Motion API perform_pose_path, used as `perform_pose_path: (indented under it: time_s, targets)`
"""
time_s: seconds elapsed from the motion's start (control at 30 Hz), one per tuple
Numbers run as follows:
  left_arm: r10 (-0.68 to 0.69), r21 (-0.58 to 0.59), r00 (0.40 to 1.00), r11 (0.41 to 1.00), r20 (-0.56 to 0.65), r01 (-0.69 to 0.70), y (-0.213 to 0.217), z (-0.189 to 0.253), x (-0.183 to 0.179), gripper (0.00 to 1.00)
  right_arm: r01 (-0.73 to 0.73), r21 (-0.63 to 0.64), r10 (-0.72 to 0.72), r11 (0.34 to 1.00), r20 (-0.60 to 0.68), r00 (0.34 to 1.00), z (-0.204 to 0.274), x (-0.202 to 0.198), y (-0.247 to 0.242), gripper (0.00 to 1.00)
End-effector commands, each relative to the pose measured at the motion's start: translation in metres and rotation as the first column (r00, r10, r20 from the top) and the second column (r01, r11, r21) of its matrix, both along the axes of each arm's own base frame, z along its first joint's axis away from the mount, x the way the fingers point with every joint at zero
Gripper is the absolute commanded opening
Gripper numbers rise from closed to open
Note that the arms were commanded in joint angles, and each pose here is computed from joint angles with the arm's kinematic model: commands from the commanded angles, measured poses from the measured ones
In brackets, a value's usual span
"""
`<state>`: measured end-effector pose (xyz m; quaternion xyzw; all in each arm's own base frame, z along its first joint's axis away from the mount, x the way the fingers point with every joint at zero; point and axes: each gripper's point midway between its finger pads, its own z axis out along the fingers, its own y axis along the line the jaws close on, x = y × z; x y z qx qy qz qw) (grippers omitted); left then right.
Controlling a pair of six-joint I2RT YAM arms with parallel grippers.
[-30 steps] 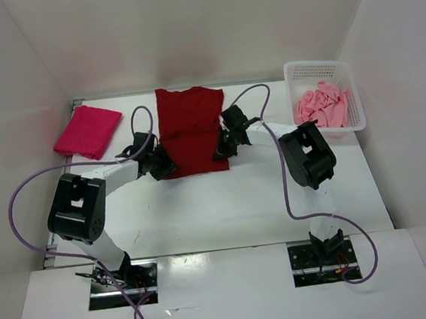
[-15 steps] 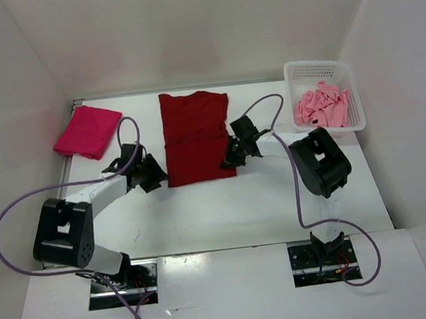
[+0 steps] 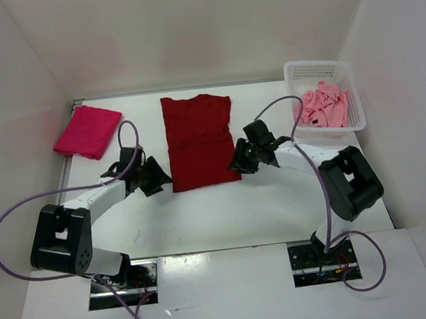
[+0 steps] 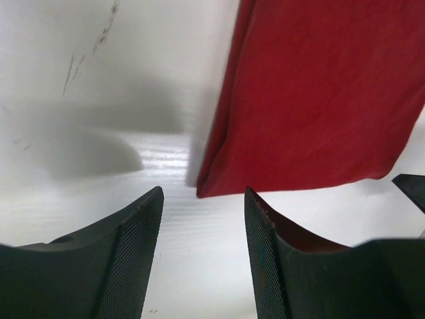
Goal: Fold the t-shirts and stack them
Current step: Grab one side of the 2/3 rectangular tshirt with both arms
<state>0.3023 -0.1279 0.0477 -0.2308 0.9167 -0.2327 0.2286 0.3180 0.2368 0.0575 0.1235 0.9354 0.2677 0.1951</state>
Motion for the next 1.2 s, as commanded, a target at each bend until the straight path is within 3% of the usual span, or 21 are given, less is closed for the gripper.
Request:
perform_pose_path:
  time_s: [0.0, 0.17, 0.4, 0.6, 0.63, 0.73, 0.77, 0.87, 1.17]
  targets:
    - [-0.015, -0.022, 1.0, 1.0, 0.01, 0.015, -0.002, 0.003, -0.008, 0.59, 0.084, -0.011, -0.084, 0.996, -0.002, 0.996, 0.003, -0.007, -0.022, 0.45]
    - [-0.046, -0.028, 0.999, 0.999, -0.028, 0.045, -0.017, -0.012, -0.016, 0.59, 0.164, -0.039, -0.164, 0.986, -0.009, 0.986, -0.003, -0.008, -0.049, 0.49]
    - [-0.042, -0.03, 0.998, 0.999, -0.043, 0.041, -0.023, -0.02, -0.012, 0.58, 0.071, -0.002, -0.071, 0.997, -0.099, 0.993, -0.035, -0.018, -0.034, 0.5]
    - [-0.045, -0.017, 0.997, 0.999, -0.063, 0.044, -0.024, -0.029, -0.014, 0.45, 0.071, -0.005, -0.071, 0.997, -0.105, 0.992, -0.044, -0.016, -0.033, 0.5]
    - [-0.045, -0.017, 0.997, 0.999, -0.063, 0.044, -0.024, -0.029, -0.014, 0.45, 0.071, -0.008, -0.071, 0.997, -0.11, 0.991, -0.048, -0.015, -0.033, 0.45]
    - [-0.045, -0.018, 0.997, 0.999, -0.062, 0.044, -0.024, -0.031, -0.012, 0.43, 0.065, -0.002, -0.064, 0.998, -0.123, 0.99, -0.056, -0.015, -0.03, 0.42]
    - [-0.045, -0.018, 0.997, 0.999, -0.062, 0.044, -0.024, -0.031, -0.012, 0.4, 0.065, 0.002, -0.064, 0.998, -0.114, 0.991, -0.055, -0.013, -0.03, 0.32]
    - [-0.038, -0.024, 0.998, 0.999, -0.054, 0.037, -0.025, -0.029, -0.01, 0.33, 0.064, -0.004, -0.065, 0.998, -0.127, 0.99, -0.061, -0.012, -0.029, 0.22]
    - [-0.045, 0.009, 0.999, 0.999, -0.019, 0.045, -0.023, -0.02, 0.002, 0.03, 0.092, -0.012, -0.092, 0.996, -0.085, 0.992, -0.047, -0.011, -0.035, 0.06]
